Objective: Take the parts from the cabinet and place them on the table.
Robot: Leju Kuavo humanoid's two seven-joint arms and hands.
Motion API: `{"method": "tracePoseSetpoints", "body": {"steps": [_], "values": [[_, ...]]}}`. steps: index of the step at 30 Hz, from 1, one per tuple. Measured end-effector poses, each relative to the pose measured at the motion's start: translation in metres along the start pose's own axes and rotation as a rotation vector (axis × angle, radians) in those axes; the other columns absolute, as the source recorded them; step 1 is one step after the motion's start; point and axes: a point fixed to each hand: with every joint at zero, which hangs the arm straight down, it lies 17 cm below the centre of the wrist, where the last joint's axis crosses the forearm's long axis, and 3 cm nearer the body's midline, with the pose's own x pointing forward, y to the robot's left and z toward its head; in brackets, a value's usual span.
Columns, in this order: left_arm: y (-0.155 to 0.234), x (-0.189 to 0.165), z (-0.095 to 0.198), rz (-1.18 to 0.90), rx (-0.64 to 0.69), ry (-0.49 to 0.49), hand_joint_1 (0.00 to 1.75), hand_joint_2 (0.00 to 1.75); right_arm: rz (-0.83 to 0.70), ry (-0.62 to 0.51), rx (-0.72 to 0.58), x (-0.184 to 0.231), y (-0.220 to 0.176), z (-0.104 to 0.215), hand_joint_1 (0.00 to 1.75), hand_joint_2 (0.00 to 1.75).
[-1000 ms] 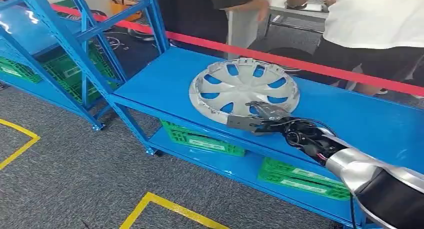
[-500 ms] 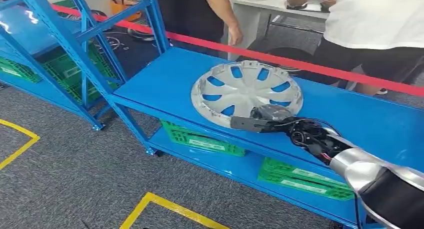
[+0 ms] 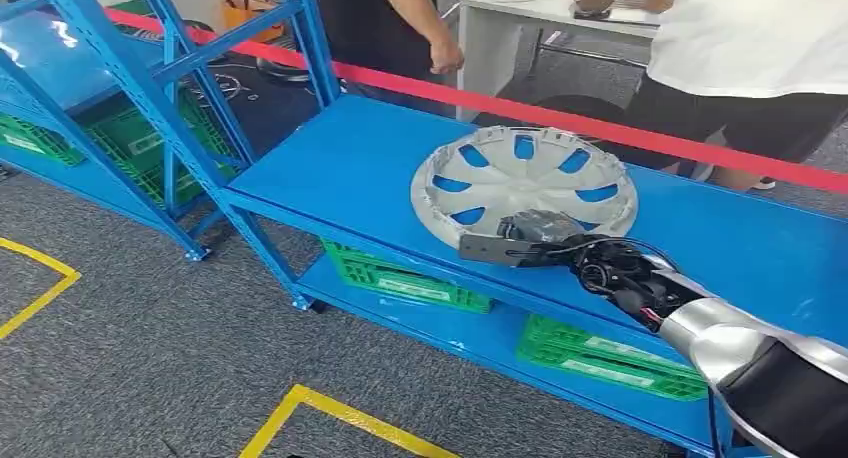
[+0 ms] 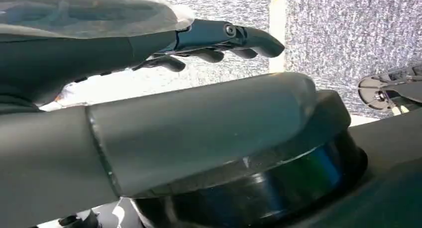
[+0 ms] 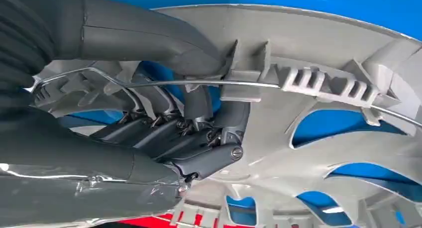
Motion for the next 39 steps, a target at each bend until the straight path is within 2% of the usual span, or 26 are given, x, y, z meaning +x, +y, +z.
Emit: {"method": "tracePoseSetpoints", "body": {"steps": [6,7,21,27,31,39], "values": [[0.0,0.005,0.0,0.05,0.0,-0.022,0.0,0.0,0.009,-0.006,0.002,0.002,0.0,0.0,1.75,1.75],[0.0,0.005,0.0,0.051,-0.001,-0.024,0.0,1.75,0.008,-0.007,0.001,0.002,0.0,0.0,1.75,1.75],[0.01,0.012,-0.001,0.1,0.026,-0.056,0.0,1.75,0.009,-0.021,-0.014,0.006,-0.004,0.001,1.75,1.75],[0.011,0.012,-0.001,0.111,0.028,-0.057,0.0,1.75,-0.077,-0.11,-0.082,0.032,-0.017,0.001,1.75,1.75],[0.014,0.014,-0.001,0.122,0.032,-0.06,0.0,1.75,-0.212,-0.197,-0.147,0.066,-0.039,0.004,1.75,1.75],[0.016,0.018,-0.001,0.138,0.039,-0.064,0.0,1.75,-0.376,-0.385,-0.253,0.132,-0.086,0.023,1.75,1.75]]}}
